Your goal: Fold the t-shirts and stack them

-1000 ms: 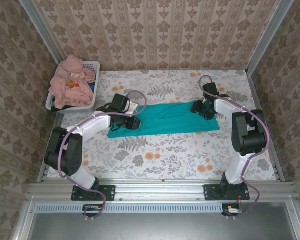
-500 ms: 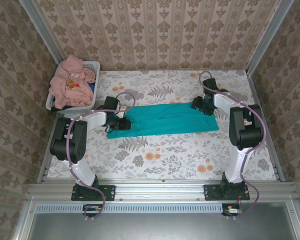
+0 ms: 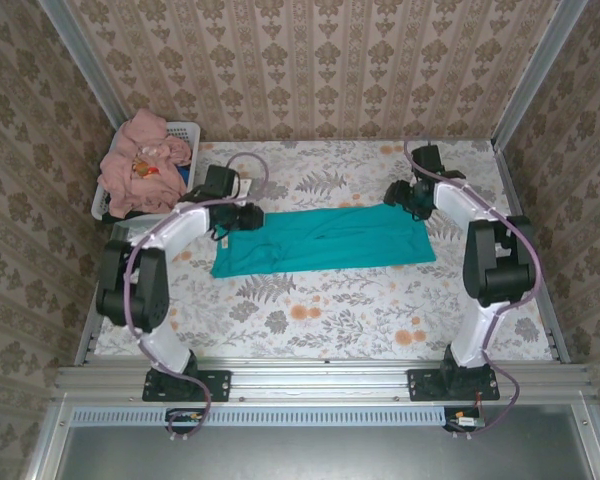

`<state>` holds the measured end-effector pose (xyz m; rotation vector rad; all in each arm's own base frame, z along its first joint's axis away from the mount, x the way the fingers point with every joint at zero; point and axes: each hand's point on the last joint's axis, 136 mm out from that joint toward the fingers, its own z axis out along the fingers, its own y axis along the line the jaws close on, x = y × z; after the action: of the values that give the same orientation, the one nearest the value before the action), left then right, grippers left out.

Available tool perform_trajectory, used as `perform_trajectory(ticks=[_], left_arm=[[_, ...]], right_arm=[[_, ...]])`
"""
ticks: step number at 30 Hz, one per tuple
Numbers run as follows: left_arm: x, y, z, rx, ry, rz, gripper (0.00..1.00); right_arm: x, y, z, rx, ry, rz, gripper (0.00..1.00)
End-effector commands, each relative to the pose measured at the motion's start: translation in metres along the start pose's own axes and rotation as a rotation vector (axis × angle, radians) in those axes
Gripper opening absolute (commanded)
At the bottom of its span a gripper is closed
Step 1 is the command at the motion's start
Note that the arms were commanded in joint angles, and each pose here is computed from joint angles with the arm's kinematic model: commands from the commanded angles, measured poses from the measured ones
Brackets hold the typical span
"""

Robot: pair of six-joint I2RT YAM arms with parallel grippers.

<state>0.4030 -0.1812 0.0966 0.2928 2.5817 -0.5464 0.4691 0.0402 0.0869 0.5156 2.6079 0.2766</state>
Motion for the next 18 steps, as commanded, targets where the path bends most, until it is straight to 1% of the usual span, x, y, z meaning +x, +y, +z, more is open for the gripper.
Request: perform_trajectory(ticks=[1, 3, 6, 11, 14, 18], left_arm=[[0.017, 0.017, 0.043, -0.011, 0.091, -0.055, 0.29], [0.015, 0.023, 0.059, 0.001, 0.105, -0.078, 0.27], [0.008, 0.029, 0.078, 0.018, 0.114, -0.096, 0.27], [-0.014, 0.035, 0.112, 0.064, 0.129, -0.117, 0.25], [-0.034, 0.035, 0.131, 0.103, 0.121, -0.124, 0.23], [-0.075, 0.026, 0.141, 0.165, 0.071, -0.107, 0.22]], right_arm=[[0.012, -0.011, 0.024, 0.078, 0.091, -0.022, 0.7], [0.021, -0.012, 0.03, 0.09, 0.123, -0.026, 0.7], [0.041, -0.014, 0.028, 0.127, 0.154, -0.051, 0.7], [0.09, -0.027, 0.014, 0.199, 0.214, -0.048, 0.7], [0.125, -0.031, 0.001, 0.218, 0.245, -0.043, 0.7], [0.168, -0.029, -0.024, 0.246, 0.271, -0.077, 0.7]])
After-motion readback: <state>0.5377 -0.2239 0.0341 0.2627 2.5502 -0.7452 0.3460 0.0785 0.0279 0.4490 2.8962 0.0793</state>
